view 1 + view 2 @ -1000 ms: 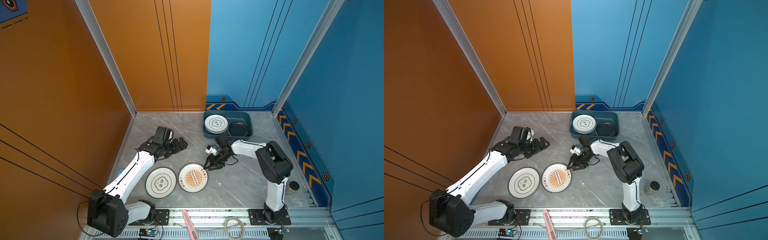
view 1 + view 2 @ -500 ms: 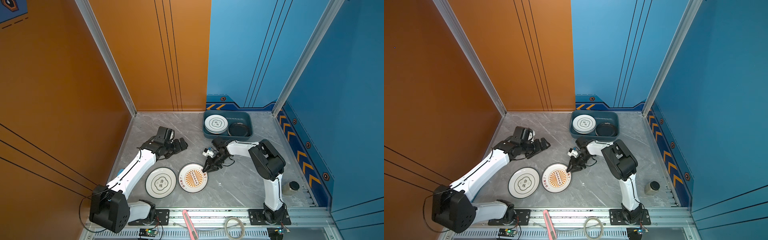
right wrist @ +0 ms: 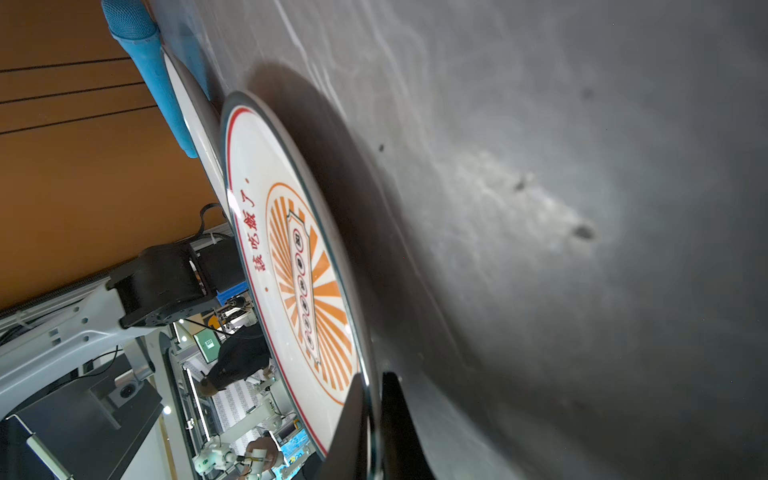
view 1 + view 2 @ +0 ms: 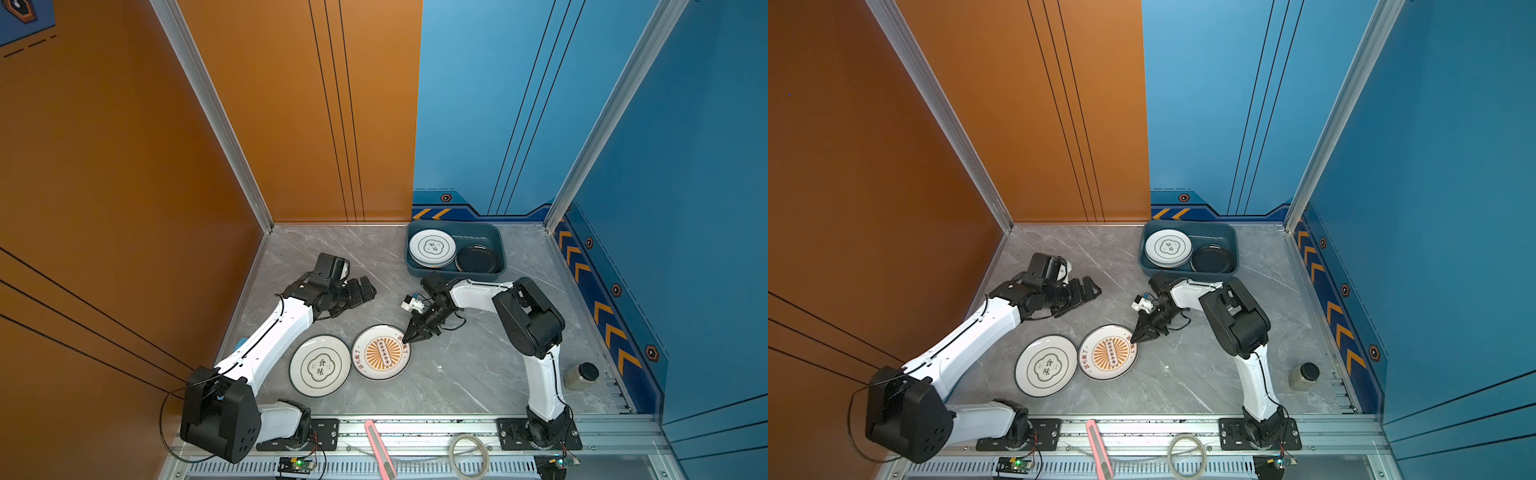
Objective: Place the plates into the plastic bin on the countertop
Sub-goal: 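Grasp the sunburst plate's edge with the right gripper, then lift the sunburst plate upright with the right gripper toward the left gripper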
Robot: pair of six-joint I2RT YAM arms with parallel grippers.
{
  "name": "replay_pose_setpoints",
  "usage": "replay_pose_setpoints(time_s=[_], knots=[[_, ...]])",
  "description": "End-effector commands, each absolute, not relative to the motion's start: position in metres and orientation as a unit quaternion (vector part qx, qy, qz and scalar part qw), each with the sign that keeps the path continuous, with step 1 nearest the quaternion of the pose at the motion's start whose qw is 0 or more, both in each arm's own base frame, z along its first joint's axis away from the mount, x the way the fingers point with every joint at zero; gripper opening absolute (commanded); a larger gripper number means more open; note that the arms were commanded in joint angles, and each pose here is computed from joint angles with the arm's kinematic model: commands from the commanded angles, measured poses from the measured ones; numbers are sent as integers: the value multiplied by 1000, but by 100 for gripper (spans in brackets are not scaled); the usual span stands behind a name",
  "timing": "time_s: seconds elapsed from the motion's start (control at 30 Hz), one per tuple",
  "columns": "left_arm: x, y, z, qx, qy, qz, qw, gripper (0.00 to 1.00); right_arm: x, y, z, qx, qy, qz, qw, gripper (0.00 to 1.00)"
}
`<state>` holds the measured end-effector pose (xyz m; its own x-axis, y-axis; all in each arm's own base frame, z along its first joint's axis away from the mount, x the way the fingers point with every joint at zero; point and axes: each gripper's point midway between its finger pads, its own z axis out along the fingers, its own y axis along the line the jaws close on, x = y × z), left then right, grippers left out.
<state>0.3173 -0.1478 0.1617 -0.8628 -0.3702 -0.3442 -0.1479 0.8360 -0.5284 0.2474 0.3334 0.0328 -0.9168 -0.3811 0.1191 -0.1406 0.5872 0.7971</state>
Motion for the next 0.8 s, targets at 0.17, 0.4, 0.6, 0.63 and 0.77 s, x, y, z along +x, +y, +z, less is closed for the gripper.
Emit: replay_pose_setpoints(time_s=[0.17, 0.4, 0.6, 0.63, 0.77], knots=[[313, -154, 149, -116, 939, -253, 201, 98, 278, 314, 50, 126, -896, -416, 93, 0], [321, -165, 146, -104, 937, -271, 192, 98, 311, 280, 89, 99, -901, -421, 33, 0], [330, -181, 146, -92, 928, -304, 193, 98, 334, 256, 123, 69, -897, -437, -9, 0], [332, -184, 148, -90, 926, -312, 194, 98, 336, 253, 127, 65, -896, -439, -13, 0], [342, -197, 153, -90, 912, -345, 204, 98, 345, 244, 141, 50, -892, -449, -29, 0]])
